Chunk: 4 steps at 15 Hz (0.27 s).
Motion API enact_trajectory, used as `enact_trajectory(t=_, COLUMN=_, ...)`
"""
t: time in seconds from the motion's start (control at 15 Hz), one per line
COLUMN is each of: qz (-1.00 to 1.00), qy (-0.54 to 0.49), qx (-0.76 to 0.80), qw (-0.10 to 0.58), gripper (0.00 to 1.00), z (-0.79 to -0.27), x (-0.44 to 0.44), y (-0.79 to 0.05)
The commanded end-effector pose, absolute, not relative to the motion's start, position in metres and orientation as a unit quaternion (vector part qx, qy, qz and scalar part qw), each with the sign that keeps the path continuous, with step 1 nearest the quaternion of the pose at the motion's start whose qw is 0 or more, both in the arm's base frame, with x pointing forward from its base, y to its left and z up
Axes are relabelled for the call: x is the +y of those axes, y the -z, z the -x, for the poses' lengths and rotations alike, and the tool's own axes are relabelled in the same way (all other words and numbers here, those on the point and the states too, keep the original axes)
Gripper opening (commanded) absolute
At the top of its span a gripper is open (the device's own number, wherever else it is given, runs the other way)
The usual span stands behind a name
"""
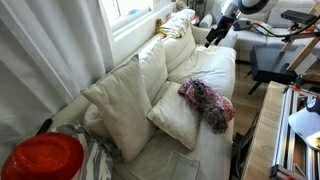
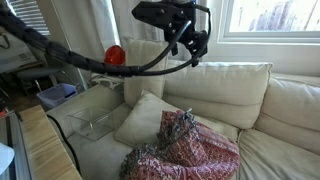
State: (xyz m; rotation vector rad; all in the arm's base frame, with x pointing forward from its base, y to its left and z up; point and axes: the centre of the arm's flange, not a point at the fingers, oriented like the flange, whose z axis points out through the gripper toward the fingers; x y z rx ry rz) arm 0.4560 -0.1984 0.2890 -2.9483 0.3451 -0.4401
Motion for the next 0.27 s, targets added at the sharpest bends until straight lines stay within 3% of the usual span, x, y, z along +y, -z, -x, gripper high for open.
enact_trajectory(t=0.0, qz=0.98, qy=0.146, qx=0.114, qw=0.069, gripper=1.0, z=-0.4564, x=-0.1976, y=-0.2894)
enact_trajectory(t=0.2, qz=0.981, qy=0.145, qx=0.114, qw=0.066, gripper=1.0, z=-0.4567, x=-0.1972, y=-0.2898)
